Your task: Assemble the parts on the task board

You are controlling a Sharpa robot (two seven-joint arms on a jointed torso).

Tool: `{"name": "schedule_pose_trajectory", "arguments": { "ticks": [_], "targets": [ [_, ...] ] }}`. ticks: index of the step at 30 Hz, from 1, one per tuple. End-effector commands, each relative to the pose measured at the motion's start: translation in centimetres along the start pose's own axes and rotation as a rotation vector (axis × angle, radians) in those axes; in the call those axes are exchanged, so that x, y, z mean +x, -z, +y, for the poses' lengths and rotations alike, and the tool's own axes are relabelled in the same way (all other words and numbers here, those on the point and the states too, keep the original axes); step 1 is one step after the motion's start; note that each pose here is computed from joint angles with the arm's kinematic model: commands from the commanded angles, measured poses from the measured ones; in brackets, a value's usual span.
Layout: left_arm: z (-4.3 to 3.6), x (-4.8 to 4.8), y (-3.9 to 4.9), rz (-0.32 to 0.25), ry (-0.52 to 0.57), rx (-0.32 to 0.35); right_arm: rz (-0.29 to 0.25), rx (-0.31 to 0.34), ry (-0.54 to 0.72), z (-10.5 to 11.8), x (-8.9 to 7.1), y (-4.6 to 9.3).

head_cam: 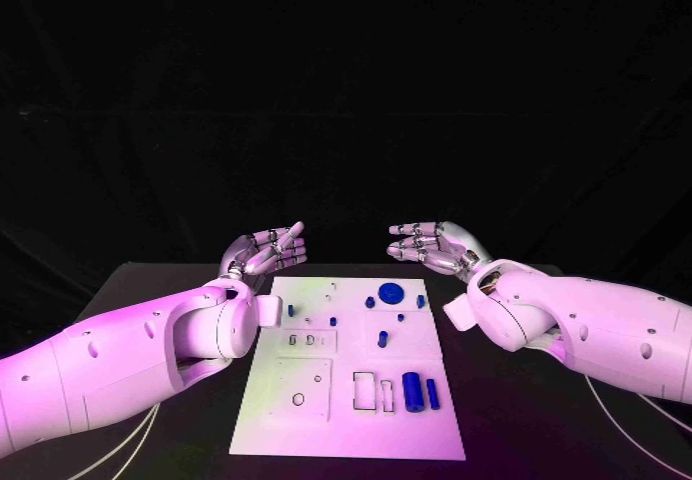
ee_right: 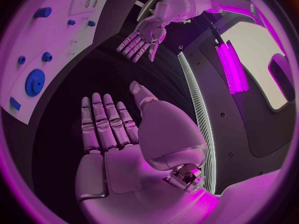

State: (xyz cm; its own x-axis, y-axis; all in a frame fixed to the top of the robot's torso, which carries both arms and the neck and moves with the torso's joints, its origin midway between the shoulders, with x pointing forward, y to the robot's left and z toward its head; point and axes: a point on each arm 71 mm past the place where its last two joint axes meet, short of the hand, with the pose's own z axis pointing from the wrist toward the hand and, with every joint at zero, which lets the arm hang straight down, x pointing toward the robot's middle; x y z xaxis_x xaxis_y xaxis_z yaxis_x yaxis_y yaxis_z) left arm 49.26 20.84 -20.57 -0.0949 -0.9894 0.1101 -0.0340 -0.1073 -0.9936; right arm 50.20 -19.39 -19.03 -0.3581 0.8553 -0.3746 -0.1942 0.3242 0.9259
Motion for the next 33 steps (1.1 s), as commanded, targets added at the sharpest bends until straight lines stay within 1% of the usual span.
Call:
{"name": "schedule_pose_trajectory", "arguments": {
  "ticks": [1,3,6,12,16,18,19,21,25,29,33],
  "targets": [
    [-0.64,0.32,0.41,0.058,0.013,0.027,0.025,-0.063,0.148,0.8,-0.4,-0.2],
    [-0.97,0.25,0.78,0.076,0.013,0.029,0.044,-0.073,0.213,1.1,-0.7,-0.4],
    [-1.53,0.26,1.46,0.11,0.017,0.032,0.079,-0.092,0.35,1.6,-0.9,-0.8],
    [-2.55,0.73,2.86,0.176,0.039,0.032,0.135,-0.125,0.64,2.6,-1.0,-1.3],
    [-3.22,1.2,3.77,0.209,0.051,0.029,0.179,-0.111,0.829,3.1,-0.8,-1.5],
    [-3.68,1.42,4.14,0.222,0.055,0.033,0.192,-0.106,0.917,3.4,-0.6,-1.7],
    [-4.04,1.57,4.32,0.229,0.057,0.037,0.197,-0.103,0.966,3.7,-0.5,-1.7],
    [-4.57,1.77,4.5,0.238,0.059,0.045,0.198,-0.102,1.021,4.0,-0.3,-1.8],
    [-5.41,2.0,4.82,0.251,0.06,0.057,0.199,-0.101,1.087,4.4,0.0,-2.0],
    [-6.01,2.16,5.03,0.26,0.061,0.067,0.203,-0.1,1.118,4.7,0.5,-2.2],
    [-6.4,2.24,5.17,0.266,0.061,0.071,0.205,-0.099,1.137,4.8,0.8,-2.5]
  ]
}}
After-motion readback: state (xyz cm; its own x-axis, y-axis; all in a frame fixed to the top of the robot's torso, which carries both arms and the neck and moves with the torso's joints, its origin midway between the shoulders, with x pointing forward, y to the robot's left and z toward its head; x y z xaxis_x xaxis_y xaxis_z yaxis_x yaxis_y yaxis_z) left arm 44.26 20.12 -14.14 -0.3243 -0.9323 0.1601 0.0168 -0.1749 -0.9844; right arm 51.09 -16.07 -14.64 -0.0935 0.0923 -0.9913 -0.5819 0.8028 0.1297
